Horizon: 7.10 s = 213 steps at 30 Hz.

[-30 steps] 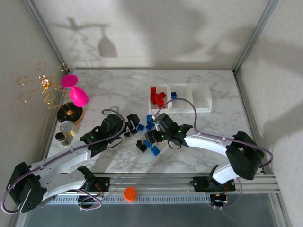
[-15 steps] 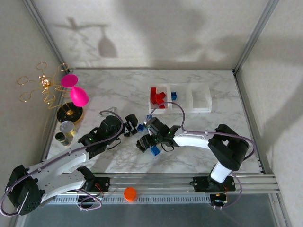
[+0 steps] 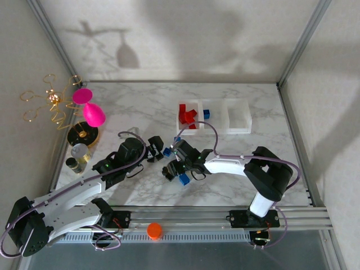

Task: Sort the legos into containers by color
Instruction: Pick up the lego from the bottom-center of the table, then place the lego in the container, then pick up the lego from the bottom-center of the table, then place the lego in the container, then pick up the lego from the center of the table.

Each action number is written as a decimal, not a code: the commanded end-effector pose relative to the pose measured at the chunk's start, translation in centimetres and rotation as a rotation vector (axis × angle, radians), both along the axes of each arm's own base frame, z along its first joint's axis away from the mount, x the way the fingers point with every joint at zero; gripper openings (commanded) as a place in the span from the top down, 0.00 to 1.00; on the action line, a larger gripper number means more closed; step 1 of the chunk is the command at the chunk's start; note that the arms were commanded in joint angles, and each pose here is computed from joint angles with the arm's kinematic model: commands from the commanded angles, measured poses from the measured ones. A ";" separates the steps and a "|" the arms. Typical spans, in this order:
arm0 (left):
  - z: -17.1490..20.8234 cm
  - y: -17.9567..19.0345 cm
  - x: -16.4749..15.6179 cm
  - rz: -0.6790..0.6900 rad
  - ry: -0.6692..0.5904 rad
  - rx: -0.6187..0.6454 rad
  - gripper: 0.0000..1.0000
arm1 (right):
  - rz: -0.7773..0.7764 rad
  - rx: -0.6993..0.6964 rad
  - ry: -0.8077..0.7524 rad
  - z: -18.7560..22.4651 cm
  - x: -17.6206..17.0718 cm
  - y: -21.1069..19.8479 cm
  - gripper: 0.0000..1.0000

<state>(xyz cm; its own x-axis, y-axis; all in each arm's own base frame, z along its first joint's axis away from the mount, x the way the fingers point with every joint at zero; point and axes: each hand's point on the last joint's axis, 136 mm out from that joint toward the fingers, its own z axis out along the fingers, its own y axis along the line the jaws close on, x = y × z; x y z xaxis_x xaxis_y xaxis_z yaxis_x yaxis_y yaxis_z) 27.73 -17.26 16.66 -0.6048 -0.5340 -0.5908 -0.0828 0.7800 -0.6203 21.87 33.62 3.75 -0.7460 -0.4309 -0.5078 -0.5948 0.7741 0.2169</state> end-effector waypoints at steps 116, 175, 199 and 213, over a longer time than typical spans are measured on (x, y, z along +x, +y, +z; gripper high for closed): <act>-0.1 0.2 -1.1 0.020 -0.013 -0.080 0.00 | -0.048 -0.058 0.041 -0.1 -5.4 -3.9 0.34; 3.5 -7.1 6.3 -0.099 -0.111 -0.058 0.00 | -0.670 -0.092 -0.256 7.9 26.7 -17.1 0.64; 5.4 -5.1 4.5 -0.090 -0.146 -0.074 0.00 | -0.558 0.053 -0.266 13.3 21.0 -14.5 0.44; 2.2 -1.1 2.0 0.017 -0.089 -0.036 0.00 | -0.391 0.103 -0.157 9.3 12.7 -7.9 0.39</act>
<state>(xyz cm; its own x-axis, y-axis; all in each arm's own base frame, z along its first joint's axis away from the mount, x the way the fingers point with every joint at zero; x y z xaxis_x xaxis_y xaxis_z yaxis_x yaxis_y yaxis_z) 30.01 -19.92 19.01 -0.5721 -0.5368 -0.6201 0.0071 0.7528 -0.6582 35.45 24.29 12.65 -0.7584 -0.0985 -0.6443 -0.2786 0.9426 0.1839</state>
